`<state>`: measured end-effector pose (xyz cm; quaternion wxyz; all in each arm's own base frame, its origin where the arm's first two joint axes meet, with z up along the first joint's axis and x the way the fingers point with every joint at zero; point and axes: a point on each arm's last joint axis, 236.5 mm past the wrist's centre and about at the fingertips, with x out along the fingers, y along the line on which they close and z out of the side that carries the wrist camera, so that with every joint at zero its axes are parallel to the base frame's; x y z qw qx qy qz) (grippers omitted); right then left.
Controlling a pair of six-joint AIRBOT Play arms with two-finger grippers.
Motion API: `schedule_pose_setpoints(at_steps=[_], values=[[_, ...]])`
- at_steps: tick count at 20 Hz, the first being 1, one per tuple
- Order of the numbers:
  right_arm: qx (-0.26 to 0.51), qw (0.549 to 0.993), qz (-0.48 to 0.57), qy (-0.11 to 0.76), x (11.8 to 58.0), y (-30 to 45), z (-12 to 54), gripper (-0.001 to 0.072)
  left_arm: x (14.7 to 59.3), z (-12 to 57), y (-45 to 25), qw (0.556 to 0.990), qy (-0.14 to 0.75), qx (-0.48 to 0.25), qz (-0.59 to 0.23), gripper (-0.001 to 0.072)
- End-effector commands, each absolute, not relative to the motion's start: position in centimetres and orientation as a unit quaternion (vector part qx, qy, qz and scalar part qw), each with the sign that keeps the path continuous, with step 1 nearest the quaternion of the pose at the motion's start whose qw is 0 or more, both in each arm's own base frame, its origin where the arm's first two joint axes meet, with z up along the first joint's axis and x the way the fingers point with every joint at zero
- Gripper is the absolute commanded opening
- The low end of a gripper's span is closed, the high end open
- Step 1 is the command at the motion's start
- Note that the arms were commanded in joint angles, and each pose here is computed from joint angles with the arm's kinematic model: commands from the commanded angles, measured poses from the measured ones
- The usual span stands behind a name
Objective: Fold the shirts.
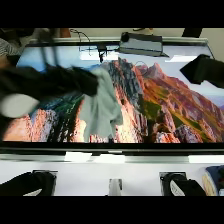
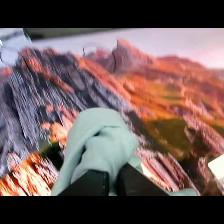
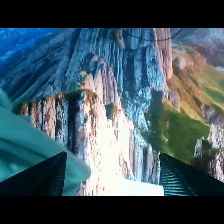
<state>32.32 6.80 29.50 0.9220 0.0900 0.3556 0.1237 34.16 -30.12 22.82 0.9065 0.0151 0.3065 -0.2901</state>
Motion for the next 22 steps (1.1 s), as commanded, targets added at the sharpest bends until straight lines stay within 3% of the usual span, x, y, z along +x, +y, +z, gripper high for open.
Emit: schedule_pose_setpoints(at_steps=[1,2,3,5,7,8,10,12,19,22], values=[[0.094,0.895,0.119,0.419,30.4,6.8,26.6,0.0587,30.9,7.5,-33.5,0.842,0.466,-0.019,-0.272,0.0144],[0.096,0.887,0.118,0.436,30.6,6.8,25.4,0.0587,29.7,4.8,-33.8,0.815,0.515,-0.031,-0.264,0.0429],[0.098,0.879,0.116,0.452,30.9,6.8,24.2,0.0587,28.6,4.0,-33.7,0.790,0.552,-0.041,-0.262,0.0527],[0.106,0.857,0.111,0.493,31.5,6.8,21.2,0.0588,28.4,6.0,-32.4,0.778,0.564,-0.018,-0.276,0.0536],[0.117,0.833,0.113,0.529,32.1,7.2,18.0,0.0588,30.0,9.1,-27.8,0.794,0.550,0.050,-0.257,0.0562],[0.124,0.820,0.114,0.547,32.2,7.5,16.2,0.0588,30.9,10.0,-24.7,0.801,0.549,0.075,-0.228,0.0694],[0.140,0.796,0.113,0.578,32.4,7.9,12.7,0.0587,31.0,9.7,-19.3,0.787,0.581,0.093,-0.186,0.0720],[0.164,0.773,0.120,0.601,32.4,8.9,9.7,0.0587,30.2,6.9,-16.8,0.759,0.627,0.060,-0.165,0.0720],[0.211,0.741,0.131,0.624,31.7,10.6,4.3,0.0587,26.8,-4.9,-22.9,0.694,0.671,-0.184,-0.185,0.0720],[0.211,0.734,0.139,0.630,31.9,10.9,3.6,0.0611,27.6,-7.3,-24.4,0.683,0.670,-0.226,-0.186,0.0720]])
